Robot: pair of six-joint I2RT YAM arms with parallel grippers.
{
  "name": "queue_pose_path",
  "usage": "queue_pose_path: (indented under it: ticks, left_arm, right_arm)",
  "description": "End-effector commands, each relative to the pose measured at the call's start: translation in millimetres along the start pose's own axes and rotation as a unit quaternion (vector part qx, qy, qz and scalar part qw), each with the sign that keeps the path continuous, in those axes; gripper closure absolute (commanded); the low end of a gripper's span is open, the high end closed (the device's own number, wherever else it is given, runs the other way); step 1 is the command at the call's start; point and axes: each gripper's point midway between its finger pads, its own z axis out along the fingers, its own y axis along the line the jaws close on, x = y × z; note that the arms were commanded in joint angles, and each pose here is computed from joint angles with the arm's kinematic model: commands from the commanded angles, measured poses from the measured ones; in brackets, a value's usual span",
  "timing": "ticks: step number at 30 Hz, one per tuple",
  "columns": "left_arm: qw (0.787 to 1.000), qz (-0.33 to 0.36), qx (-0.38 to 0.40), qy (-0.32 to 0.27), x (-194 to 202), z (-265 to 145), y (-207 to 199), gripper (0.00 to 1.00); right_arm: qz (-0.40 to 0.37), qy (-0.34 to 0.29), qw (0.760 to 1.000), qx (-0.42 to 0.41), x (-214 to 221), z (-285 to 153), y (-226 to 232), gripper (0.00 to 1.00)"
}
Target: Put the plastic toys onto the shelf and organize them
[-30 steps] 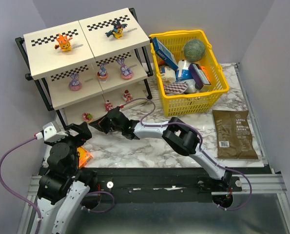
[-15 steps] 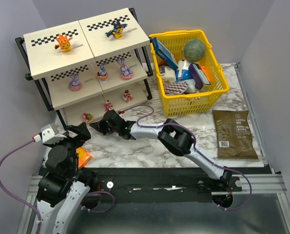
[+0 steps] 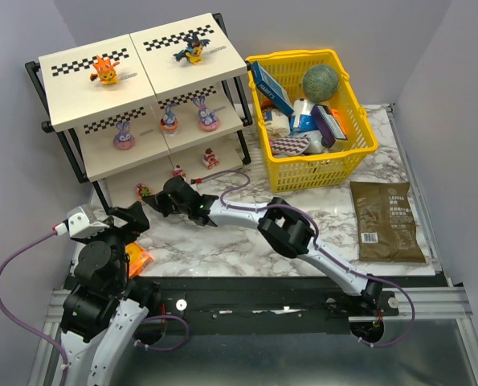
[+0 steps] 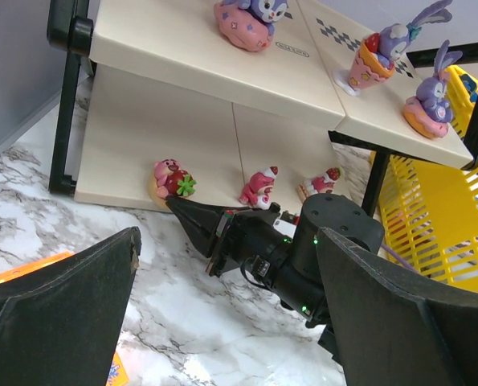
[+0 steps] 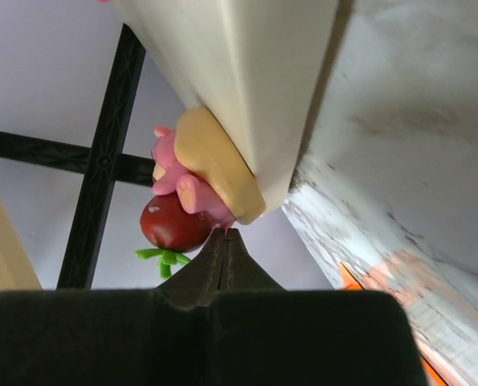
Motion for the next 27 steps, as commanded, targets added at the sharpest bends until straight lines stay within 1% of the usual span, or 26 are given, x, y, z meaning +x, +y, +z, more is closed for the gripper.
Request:
queue_pose_path:
  ticks: [1,13,16,19,20,22,23,24,26,27]
  left_arm:
    - [1.000,-0.005,-0.002,-0.017,-5,1,1,0.01]
    - [1.000,-0.005,0.001,-0.019,-5,2,0,0.01]
    - [1.000,-0.002,0.003,-0.017,-6,2,-1,0.01]
    - [1.000,0.002,0.006,-0.011,-4,1,-3,0.01]
    - [1.000,-0.001,0.009,-0.012,-9,-2,-4,0.01]
    - [0.999,-0.004,0.041,-0.012,-16,-11,-13,0.02]
    - [0.997,-0.007,0.068,-0.027,-24,-17,-20,0.01]
    - [0.995,0.001,0.099,-0.028,-25,-22,-28,0.01]
    - [0.992,0.005,0.124,-0.031,-24,-24,-35,0.01]
    - [0.991,0.006,0.131,-0.030,-24,-25,-38,0.01]
  right_arm:
    - [0.021,-0.027,0.999,0.016,-9,13,-17,0.99]
    - [0.028,-0.034,0.999,0.012,-12,20,-14,0.99]
    - [0.013,-0.031,0.999,0.009,-9,16,-12,0.99]
    - [-0.015,-0.042,0.999,0.003,-10,3,-5,0.99]
    - [-0.020,-0.048,0.999,0.013,-12,-5,-6,0.99]
    - [-0.043,-0.065,0.997,0.013,-14,-14,-3,0.99]
    - [-0.051,-0.070,0.996,0.013,-14,-18,-3,0.99]
    - [-0.054,-0.074,0.996,0.014,-15,-25,0,0.99]
    - [-0.059,-0.083,0.995,0.016,-19,-32,-1,0.99]
    - [-0.058,-0.082,0.995,0.005,-16,-39,10,0.99]
